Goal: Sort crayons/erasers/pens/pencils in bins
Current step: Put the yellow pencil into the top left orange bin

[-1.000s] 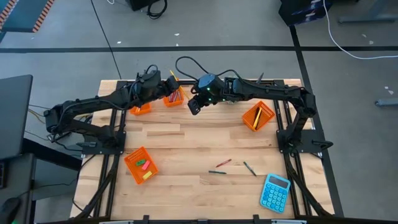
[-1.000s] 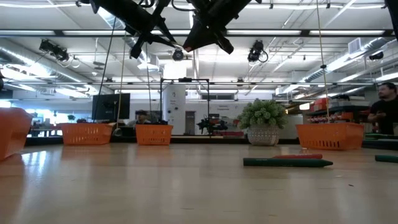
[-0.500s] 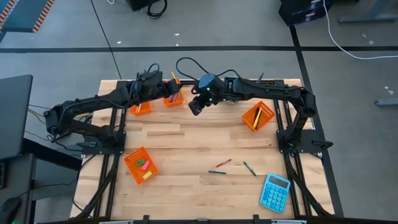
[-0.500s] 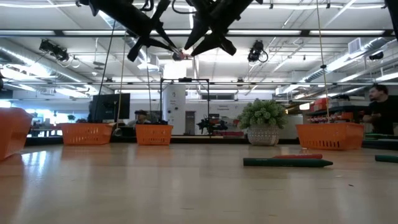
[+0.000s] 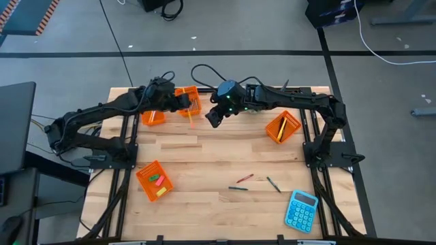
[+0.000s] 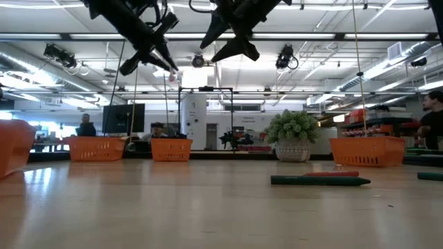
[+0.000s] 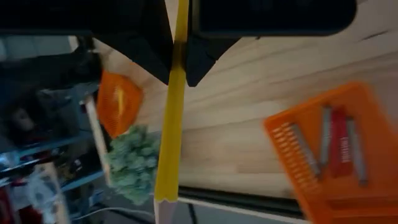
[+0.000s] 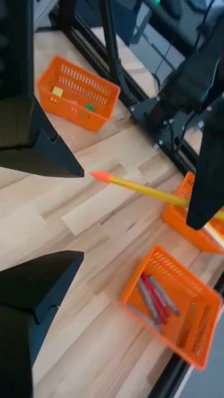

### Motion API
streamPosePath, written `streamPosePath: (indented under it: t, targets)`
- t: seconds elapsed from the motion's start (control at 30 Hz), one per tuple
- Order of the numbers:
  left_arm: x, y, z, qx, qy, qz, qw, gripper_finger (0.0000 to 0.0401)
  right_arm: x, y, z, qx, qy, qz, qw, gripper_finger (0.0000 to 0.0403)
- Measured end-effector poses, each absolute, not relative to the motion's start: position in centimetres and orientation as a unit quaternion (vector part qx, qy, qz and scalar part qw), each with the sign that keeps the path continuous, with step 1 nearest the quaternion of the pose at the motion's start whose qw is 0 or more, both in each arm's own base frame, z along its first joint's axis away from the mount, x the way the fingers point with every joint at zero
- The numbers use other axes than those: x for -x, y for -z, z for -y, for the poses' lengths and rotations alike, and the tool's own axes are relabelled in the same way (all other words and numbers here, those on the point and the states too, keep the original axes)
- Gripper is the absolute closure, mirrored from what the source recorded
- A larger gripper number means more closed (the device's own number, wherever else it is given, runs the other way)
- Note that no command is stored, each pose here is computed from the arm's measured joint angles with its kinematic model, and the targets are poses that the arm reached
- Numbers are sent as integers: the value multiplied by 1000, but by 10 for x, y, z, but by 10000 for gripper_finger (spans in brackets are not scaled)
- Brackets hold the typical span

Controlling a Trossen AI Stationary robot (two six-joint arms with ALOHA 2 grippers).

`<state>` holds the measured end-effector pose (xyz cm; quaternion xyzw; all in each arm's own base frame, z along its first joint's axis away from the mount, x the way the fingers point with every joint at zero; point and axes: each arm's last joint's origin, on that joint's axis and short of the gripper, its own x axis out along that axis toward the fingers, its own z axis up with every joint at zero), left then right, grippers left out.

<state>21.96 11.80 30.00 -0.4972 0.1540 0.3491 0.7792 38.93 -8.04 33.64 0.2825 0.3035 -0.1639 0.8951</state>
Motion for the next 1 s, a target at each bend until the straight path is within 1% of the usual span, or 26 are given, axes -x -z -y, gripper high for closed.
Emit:
streamPosePath:
  t: [0.13,0.23,0.37,0.43,0.53,0.63,0.7,0.8,0.83,1.0]
  targets:
    - [-198,-296,-123,485,-364,-214,766,359,-392,-340,81,-276,156,-285,904,193]
    - [-181,-294,-128,462,-379,-254,761,361,-392,-340,81,-282,157,-280,904,193]
    - [-166,-299,-140,439,-390,-243,772,370,-392,-340,81,-282,157,-281,904,193]
    - [-161,-301,-148,430,-368,-238,789,369,-392,-340,81,-282,158,-281,904,193]
    - [-152,-301,-160,421,-338,-239,807,352,-392,-340,82,-279,167,-279,903,193]
    - [-145,-296,-166,412,-337,-263,805,341,-391,-340,85,-277,179,-277,902,193]
    - [-140,-295,-167,398,-338,-273,808,350,-390,-339,86,-281,185,-284,898,193]
    - [-134,-293,-168,383,-338,-294,808,386,-386,-335,88,-288,212,-300,884,194]
    - [-133,-293,-169,375,-338,-295,811,392,-385,-334,87,-285,221,-306,881,195]
    - [-129,-293,-173,358,-354,-300,810,389,-379,-327,85,-273,257,-341,862,196]
